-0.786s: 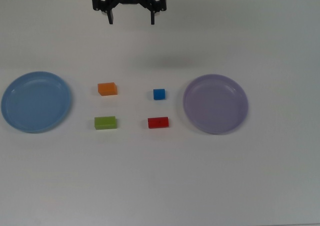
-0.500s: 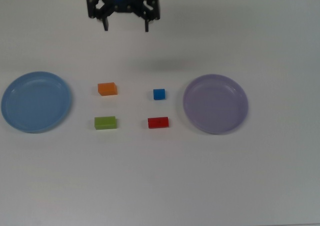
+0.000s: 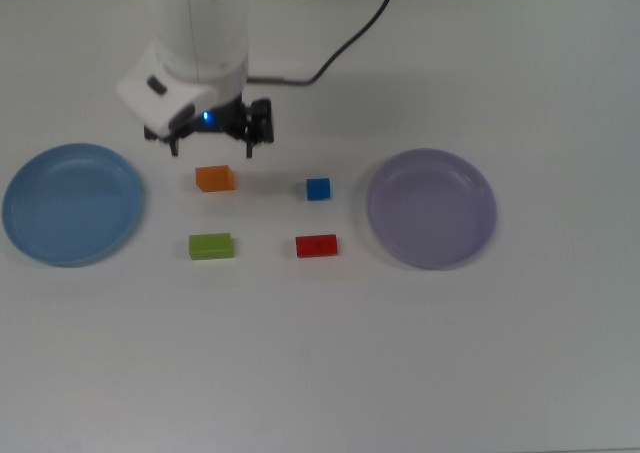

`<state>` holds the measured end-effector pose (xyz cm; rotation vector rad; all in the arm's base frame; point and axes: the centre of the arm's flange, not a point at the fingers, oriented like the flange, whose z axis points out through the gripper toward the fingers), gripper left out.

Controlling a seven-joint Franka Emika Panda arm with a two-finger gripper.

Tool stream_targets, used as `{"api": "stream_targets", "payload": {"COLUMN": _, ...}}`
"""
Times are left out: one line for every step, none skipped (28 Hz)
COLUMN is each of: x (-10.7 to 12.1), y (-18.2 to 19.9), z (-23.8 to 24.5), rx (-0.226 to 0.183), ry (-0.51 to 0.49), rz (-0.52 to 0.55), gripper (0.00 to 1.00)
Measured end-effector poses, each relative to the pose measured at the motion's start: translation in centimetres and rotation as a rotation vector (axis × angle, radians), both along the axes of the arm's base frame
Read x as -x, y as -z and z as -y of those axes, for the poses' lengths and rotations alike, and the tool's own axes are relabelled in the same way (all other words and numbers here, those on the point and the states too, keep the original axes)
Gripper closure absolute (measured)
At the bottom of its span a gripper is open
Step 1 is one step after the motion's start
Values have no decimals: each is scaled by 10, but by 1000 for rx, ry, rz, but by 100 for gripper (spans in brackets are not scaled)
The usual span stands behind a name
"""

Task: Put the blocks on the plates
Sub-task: 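Lower the gripper onto the green block and grasp it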

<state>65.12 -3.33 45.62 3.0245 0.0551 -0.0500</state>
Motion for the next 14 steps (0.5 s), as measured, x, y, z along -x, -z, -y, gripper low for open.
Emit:
{"api": "stream_targets", "payload": {"x": -4, "y": 10, "z": 1, "rx": 12, "ry": -11, "rz": -5, "gripper": 0}}
{"api": "stream_targets", "payload": {"x": -7, "y": 20, "z": 3, "rx": 21, "ry": -24, "rz": -10, "gripper": 0}}
{"api": "stream_targets", "payload": {"x": -11, "y": 35, "z": 6, "rx": 29, "ry": -42, "rz": -17, "gripper": 0}}
{"api": "stream_targets", "payload": {"x": -14, "y": 44, "z": 8, "rx": 31, "ry": -54, "rz": -23, "gripper": 0}}
{"api": "stream_targets", "payload": {"x": -16, "y": 53, "z": 11, "rx": 32, "ry": -71, "rz": -29, "gripper": 0}}
{"api": "stream_targets", "payload": {"x": -18, "y": 62, "z": 14, "rx": 31, "ry": -89, "rz": -35, "gripper": 0}}
{"api": "stream_targets", "payload": {"x": -20, "y": 70, "z": 18, "rx": 30, "ry": -107, "rz": -40, "gripper": 0}}
{"api": "stream_targets", "payload": {"x": -22, "y": 77, "z": 22, "rx": 29, "ry": -123, "rz": -43, "gripper": 0}}
{"api": "stream_targets", "payload": {"x": -24, "y": 86, "z": 27, "rx": 26, "ry": -138, "rz": -45, "gripper": 0}}
{"api": "stream_targets", "payload": {"x": -25, "y": 91, "z": 31, "rx": 21, "ry": -145, "rz": -45, "gripper": 0}}
{"api": "stream_targets", "payload": {"x": -26, "y": 96, "z": 34, "rx": 10, "ry": -149, "rz": -41, "gripper": 0}}
{"api": "stream_targets", "payload": {"x": -27, "y": 100, "z": 36, "rx": -1, "ry": -151, "rz": -36, "gripper": 0}}
{"api": "stream_targets", "payload": {"x": -29, "y": 104, "z": 37, "rx": -14, "ry": -154, "rz": -30, "gripper": 0}}
{"api": "stream_targets", "payload": {"x": -30, "y": 108, "z": 38, "rx": -26, "ry": -156, "rz": -26, "gripper": 0}}
